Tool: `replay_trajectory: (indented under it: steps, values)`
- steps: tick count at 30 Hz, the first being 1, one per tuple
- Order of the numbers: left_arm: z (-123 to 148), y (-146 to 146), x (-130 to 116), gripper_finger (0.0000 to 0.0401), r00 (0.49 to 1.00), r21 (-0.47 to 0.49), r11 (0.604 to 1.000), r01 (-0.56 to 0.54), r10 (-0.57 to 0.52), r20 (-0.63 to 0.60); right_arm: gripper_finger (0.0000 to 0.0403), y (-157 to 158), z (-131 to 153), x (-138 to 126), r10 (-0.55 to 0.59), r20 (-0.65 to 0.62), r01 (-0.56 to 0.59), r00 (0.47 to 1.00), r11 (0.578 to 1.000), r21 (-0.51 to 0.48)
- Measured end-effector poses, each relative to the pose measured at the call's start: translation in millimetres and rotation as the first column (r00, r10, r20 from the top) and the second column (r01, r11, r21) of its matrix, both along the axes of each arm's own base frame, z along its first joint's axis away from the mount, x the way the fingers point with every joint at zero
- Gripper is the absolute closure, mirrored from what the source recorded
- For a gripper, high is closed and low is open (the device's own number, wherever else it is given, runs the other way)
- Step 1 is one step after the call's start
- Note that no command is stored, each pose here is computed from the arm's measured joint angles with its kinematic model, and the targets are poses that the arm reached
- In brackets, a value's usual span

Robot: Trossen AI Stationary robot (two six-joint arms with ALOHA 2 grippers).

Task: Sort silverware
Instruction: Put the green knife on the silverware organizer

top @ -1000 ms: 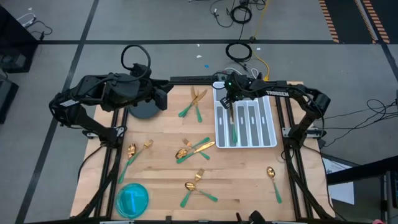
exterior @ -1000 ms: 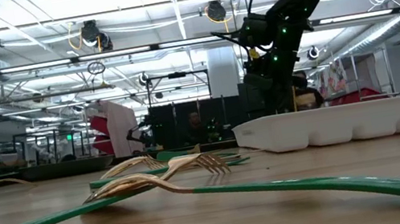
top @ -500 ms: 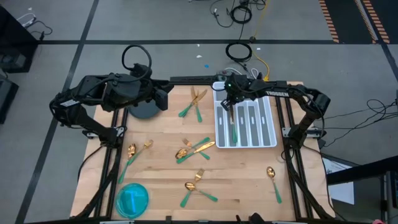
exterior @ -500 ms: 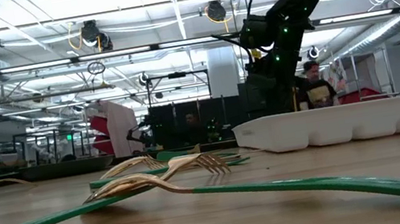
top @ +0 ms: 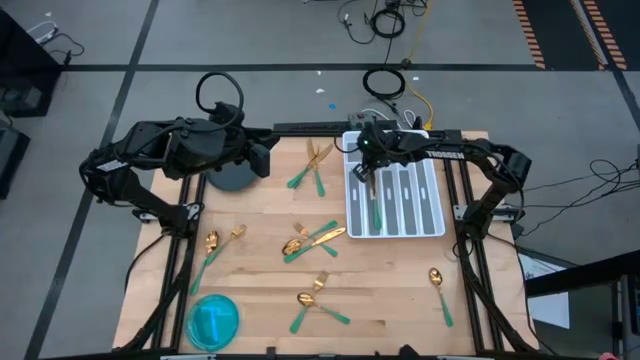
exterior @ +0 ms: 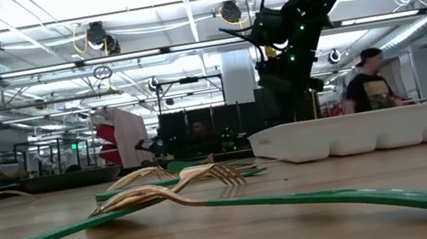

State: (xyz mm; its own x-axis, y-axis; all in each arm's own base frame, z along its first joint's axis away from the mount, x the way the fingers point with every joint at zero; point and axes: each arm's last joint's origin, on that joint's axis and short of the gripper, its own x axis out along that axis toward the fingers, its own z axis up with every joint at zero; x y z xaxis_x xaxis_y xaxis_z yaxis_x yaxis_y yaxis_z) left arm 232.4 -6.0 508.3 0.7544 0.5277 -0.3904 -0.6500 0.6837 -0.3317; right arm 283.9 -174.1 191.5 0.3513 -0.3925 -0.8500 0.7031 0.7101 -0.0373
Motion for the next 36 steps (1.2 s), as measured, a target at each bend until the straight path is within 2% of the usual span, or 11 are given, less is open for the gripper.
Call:
replay_trajectory:
  steps: [7, 14, 17, 22, 29, 33, 36]
  values:
    - [0, 0, 0, 0.0253, 1.000, 0.000, 1.000, 0.000, 0.000, 0.000, 0.0403, -15, -9, -5, -0.057, -0.004, 0.057, 0.998, 0.998, 0.014]
    - [0, 0, 0, 0.0253, 1.000, 0.000, 1.000, 0.000, 0.000, -0.001, 0.0403, -19, -29, -1, -0.032, -0.030, 0.034, 0.999, 0.996, 0.076]
    - [0, 0, 0, 0.0253, 1.000, 0.001, 1.000, 0.000, 0.000, -0.001, 0.0403, -15, -30, 1, -0.028, -0.050, 0.031, 0.998, 0.997, 0.067]
    - [0, 0, 0, 0.0253, 1.000, 0.002, 1.000, -0.001, 0.001, -0.001, 0.0403, -13, -21, -3, -0.035, -0.049, 0.038, 0.998, 0.998, 0.051]
    - [0, 0, 0, 0.0253, 1.000, 0.004, 1.000, -0.004, 0.004, -0.001, 0.0403, -8, 7, -12, -0.034, -0.001, 0.034, 0.999, 0.999, 0.009]
    - [0, 0, 0, 0.0253, 1.000, 0.004, 1.000, -0.004, 0.004, -0.001, 0.0403, 5, 16, -16, -0.031, -0.015, 0.031, 0.999, 0.999, 0.042]
    - [0, 0, 0, 0.0253, 1.000, 0.004, 1.000, -0.005, 0.005, -0.001, 0.0403, 18, 15, -16, -0.001, -0.079, 0.007, 0.997, 0.998, 0.069]
